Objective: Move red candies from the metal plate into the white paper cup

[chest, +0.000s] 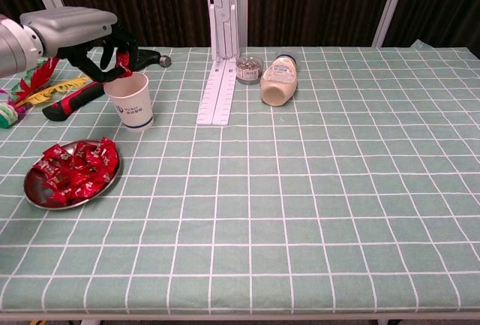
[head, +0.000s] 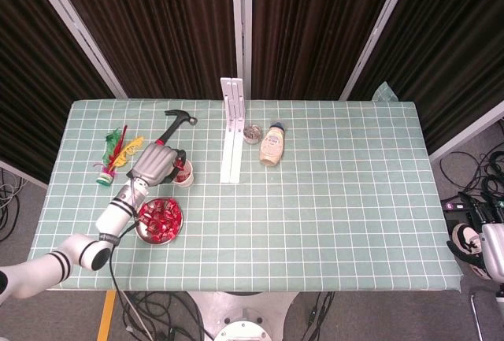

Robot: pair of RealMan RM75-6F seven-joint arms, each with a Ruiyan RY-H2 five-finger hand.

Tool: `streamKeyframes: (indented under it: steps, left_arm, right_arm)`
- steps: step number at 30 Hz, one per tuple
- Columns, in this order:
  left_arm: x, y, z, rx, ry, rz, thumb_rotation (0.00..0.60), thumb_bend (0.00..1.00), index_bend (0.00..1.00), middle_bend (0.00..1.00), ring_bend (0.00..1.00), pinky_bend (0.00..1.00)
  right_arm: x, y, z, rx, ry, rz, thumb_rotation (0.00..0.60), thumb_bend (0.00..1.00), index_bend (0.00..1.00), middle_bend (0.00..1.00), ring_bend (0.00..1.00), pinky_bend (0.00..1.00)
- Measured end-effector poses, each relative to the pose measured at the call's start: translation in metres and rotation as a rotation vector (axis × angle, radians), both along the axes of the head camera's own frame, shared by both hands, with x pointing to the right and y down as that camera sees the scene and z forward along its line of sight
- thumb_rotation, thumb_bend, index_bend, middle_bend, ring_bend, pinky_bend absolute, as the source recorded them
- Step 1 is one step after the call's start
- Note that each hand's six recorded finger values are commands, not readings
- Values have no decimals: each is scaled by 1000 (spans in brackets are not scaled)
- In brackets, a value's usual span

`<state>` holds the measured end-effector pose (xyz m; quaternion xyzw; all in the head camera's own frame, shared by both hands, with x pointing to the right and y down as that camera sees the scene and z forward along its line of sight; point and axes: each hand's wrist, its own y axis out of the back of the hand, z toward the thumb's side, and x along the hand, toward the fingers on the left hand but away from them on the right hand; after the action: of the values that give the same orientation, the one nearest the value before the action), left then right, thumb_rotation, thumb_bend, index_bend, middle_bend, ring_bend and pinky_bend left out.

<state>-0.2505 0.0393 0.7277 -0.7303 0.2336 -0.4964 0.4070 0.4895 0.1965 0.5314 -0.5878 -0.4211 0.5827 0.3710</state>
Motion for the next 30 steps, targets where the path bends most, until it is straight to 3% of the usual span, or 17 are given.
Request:
streamKeyframes:
  steps: [5,14,20,25,30]
  left_arm:
    - [-2,3,0,-1,-12,-5,600,503,308,398,396,1000]
    - [-18,16,-34,79,48,-35,600,479,300,390,392,1000]
    - [-37,49,-61,125,91,-44,600,416,334,406,392,1000]
    - [-35,91,-61,71,91,26,600,371,345,420,392,1000]
    - [-22,117,-45,-13,77,84,600,348,348,420,392,1000]
  right_arm:
    - [0,1,0,-1,-3,-1,600,83,118,221,90,324]
    - [-2,0,-1,6,-5,-7,600,83,118,221,91,325]
    - [-5,0,0,5,-13,-20,600,83,118,221,91,325]
    - [-6,1,-1,6,-14,-24,600,83,118,221,91,327]
    - [-8,2,-1,5,-14,-28,600,83,118,221,91,327]
